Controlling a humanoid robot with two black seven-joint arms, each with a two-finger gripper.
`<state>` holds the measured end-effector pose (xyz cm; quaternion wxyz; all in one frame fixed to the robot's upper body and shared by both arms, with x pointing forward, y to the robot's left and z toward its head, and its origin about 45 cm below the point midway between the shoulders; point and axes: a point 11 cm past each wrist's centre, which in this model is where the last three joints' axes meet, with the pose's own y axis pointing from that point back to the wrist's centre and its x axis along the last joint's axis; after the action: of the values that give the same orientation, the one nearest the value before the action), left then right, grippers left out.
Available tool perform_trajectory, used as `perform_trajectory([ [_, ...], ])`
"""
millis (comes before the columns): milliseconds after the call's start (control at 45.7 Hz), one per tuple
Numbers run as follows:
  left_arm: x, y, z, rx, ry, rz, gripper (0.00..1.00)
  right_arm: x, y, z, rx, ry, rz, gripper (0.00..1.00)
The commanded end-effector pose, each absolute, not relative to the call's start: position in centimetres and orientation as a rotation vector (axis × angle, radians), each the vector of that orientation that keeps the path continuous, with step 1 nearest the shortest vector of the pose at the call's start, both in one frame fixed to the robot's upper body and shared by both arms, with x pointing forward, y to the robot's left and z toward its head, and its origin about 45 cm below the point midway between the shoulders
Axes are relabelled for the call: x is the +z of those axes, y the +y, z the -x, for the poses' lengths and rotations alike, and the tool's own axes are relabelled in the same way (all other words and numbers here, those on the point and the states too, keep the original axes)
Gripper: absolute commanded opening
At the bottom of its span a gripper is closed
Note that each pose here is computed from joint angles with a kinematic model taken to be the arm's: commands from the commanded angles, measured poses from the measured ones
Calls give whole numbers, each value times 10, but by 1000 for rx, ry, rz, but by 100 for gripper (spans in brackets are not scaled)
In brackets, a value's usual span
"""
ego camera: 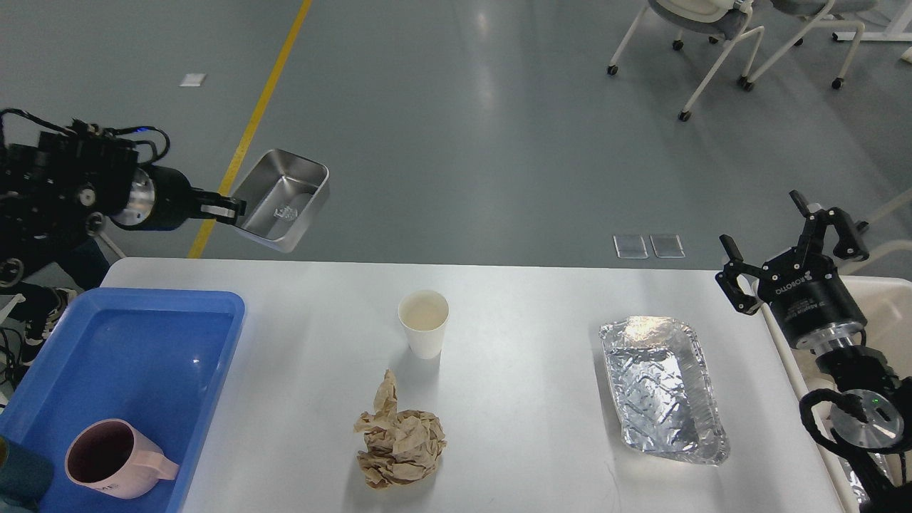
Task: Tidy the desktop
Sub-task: 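Lift the steel tray and lower it into the blue bin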
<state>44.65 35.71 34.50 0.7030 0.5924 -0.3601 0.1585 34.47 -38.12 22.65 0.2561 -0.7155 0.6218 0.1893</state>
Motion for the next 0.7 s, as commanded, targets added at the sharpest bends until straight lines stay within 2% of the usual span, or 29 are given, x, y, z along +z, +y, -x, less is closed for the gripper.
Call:
perform_trajectory([
  [0,381,378,-425,381,-807,-1319,0,226,-381,-345,515,1687,1942,100],
  [197,365,422,-408,454,-743,-1376,1,229,-375,-345,514,1668,1952,100],
  [503,246,510,-356,543,-570,-1539,2,229,-374,-345,514,1665,1960,100],
  [678,178,524,-324,557,-523,-1573,2,227,-374,-344,520,1666,1960,100],
])
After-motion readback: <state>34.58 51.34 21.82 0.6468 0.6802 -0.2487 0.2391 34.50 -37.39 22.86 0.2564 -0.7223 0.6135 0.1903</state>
